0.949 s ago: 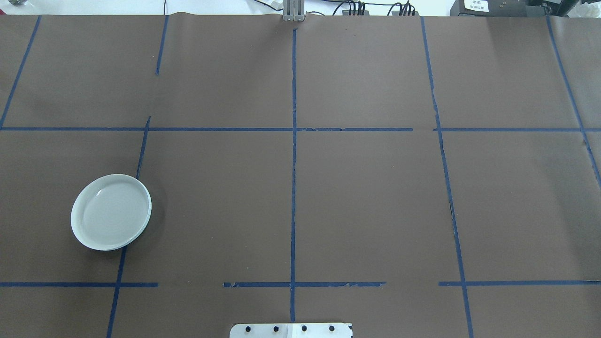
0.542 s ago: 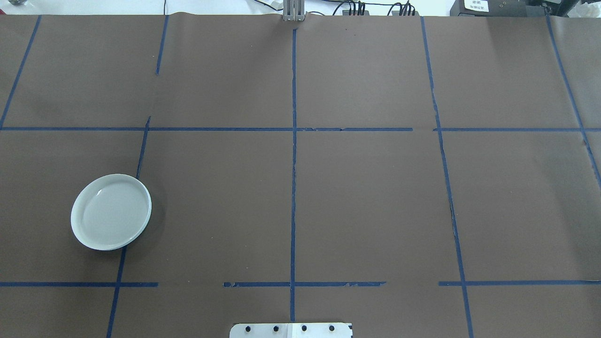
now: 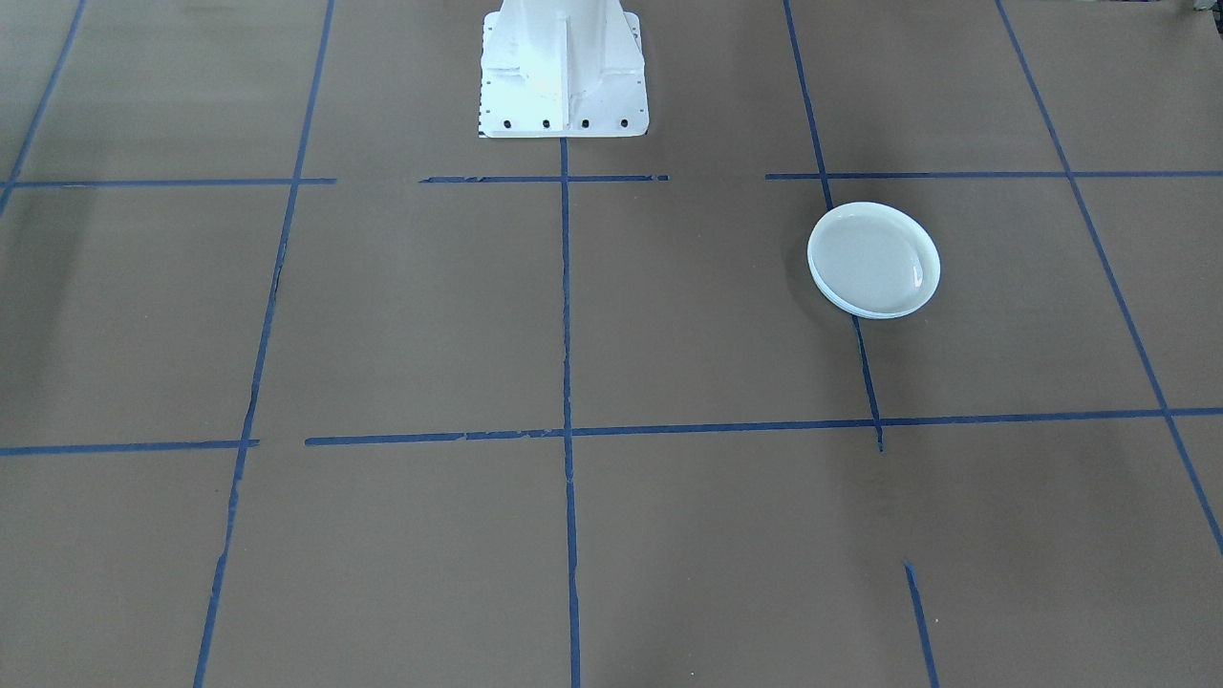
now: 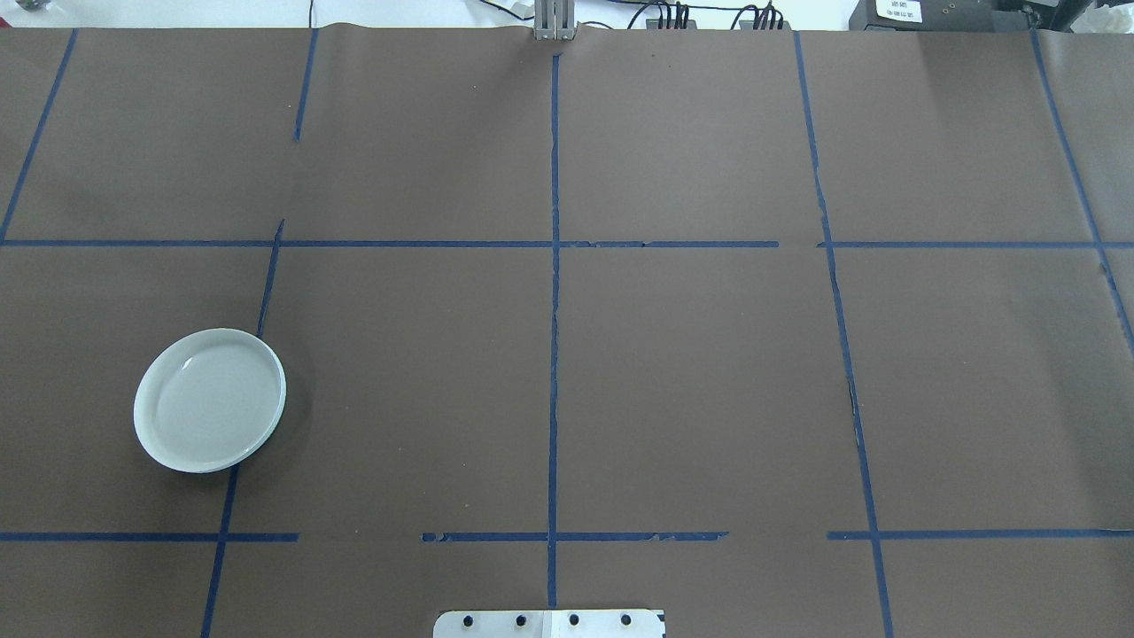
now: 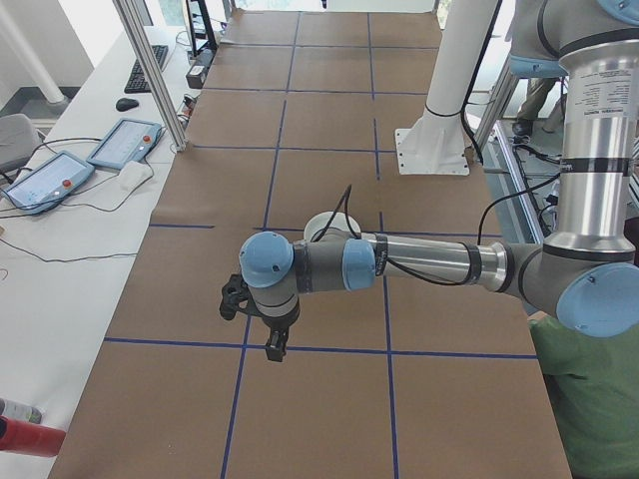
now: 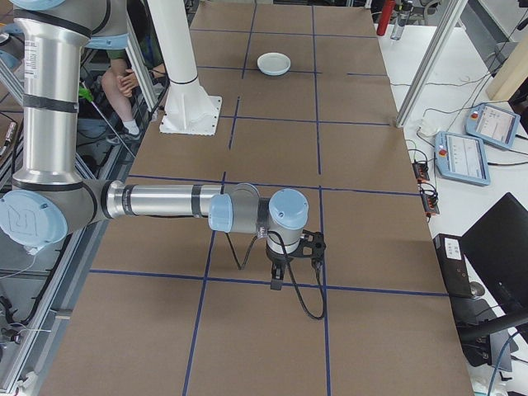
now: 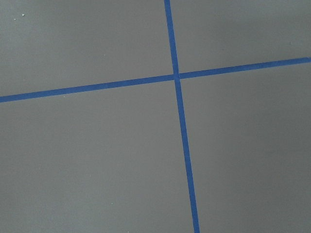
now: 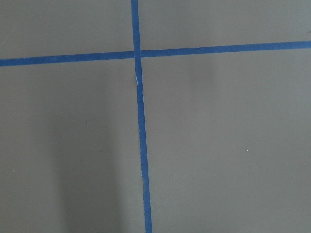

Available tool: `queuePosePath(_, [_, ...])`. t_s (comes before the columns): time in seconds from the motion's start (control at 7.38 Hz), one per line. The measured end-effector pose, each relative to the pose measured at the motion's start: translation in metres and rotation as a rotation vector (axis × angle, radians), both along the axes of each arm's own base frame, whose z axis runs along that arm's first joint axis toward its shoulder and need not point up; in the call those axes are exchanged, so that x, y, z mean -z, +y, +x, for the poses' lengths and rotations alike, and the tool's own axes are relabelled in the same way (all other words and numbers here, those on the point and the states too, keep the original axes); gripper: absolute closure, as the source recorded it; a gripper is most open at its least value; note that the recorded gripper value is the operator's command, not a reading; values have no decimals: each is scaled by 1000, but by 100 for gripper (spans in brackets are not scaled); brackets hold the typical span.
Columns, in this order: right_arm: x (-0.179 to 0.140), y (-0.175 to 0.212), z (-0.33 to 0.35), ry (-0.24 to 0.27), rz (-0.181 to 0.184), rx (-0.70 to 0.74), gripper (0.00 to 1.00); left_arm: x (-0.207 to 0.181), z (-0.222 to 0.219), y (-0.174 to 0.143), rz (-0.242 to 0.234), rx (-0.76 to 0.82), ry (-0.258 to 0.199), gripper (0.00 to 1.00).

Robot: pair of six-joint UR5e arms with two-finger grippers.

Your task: Stack plate in center

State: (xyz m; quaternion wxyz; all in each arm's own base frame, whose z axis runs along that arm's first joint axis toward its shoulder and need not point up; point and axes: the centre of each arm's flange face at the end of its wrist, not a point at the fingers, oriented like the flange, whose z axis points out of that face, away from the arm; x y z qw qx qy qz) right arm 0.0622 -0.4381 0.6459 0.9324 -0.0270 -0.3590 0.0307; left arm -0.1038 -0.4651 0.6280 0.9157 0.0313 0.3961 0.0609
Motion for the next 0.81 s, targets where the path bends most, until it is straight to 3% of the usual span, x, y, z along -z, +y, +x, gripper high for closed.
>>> queuePosePath(0.81, [0,0,0,0,0,0,0,-10,1,10,-20,0,3,0])
